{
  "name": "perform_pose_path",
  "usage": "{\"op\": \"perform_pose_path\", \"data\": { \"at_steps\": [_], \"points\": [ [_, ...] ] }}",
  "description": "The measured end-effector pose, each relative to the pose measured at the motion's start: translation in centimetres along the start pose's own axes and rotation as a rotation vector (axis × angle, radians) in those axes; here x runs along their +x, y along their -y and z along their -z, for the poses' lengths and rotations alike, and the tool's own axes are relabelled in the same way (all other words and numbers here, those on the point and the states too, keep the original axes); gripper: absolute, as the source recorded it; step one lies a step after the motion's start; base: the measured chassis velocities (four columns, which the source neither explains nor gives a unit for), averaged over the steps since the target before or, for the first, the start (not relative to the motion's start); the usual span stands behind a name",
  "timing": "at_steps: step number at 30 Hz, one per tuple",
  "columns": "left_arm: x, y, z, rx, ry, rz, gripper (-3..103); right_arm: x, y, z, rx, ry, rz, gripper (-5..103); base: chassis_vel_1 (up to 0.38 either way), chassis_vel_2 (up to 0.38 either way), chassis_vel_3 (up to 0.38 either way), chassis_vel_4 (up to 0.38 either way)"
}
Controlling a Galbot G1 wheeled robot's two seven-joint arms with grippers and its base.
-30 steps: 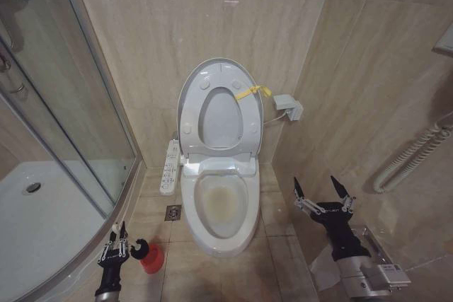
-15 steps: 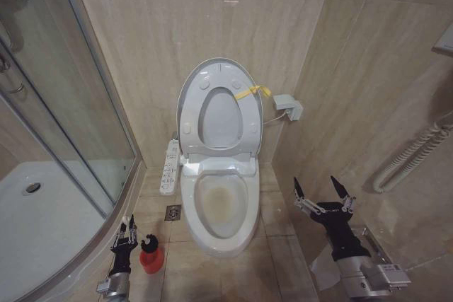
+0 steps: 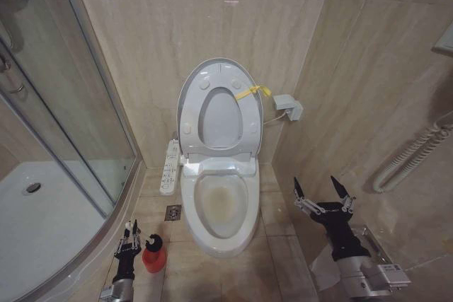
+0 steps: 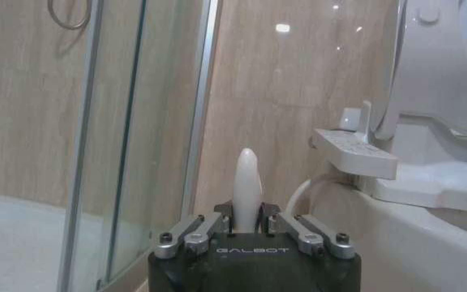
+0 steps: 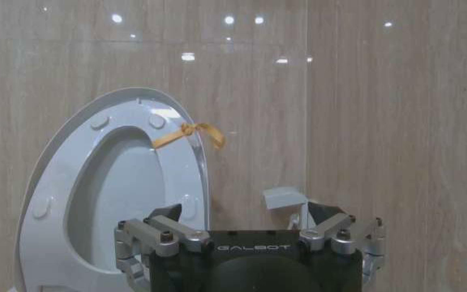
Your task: Open the toilet lid, clean the toilet bowl with a toilet brush, close the toilet lid, and flush.
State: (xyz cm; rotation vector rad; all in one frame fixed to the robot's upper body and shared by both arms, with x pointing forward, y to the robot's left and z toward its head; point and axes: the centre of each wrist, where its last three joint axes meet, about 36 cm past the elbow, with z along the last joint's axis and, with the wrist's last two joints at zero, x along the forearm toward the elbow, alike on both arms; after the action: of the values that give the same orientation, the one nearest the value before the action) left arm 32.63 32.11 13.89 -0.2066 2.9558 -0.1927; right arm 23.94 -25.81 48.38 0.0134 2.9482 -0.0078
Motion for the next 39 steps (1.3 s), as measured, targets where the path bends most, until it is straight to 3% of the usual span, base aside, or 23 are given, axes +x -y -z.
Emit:
{"op": "perform_pose_path", "data": {
  "at_steps": [17, 28, 39],
  "points": [
    [1.2, -0.6, 1.8, -0.002, 0.038, 0.033, 22, 0.0, 0.0, 0.0, 0.0, 0.0, 0.0, 100, 0.0, 0.0, 0.0, 0.0],
    [0.4, -0.3, 0.1, 0.026, 0.003, 0.052, 22, 0.0, 0.0, 0.0, 0.0, 0.0, 0.0, 100, 0.0, 0.0, 0.0, 0.0],
    [1.4, -2.4, -2.5, -0.015, -0.1, 0.069, 22, 0.0, 0.0, 0.0, 0.0, 0.0, 0.0, 100, 0.0, 0.0, 0.0, 0.0]
  ]
}}
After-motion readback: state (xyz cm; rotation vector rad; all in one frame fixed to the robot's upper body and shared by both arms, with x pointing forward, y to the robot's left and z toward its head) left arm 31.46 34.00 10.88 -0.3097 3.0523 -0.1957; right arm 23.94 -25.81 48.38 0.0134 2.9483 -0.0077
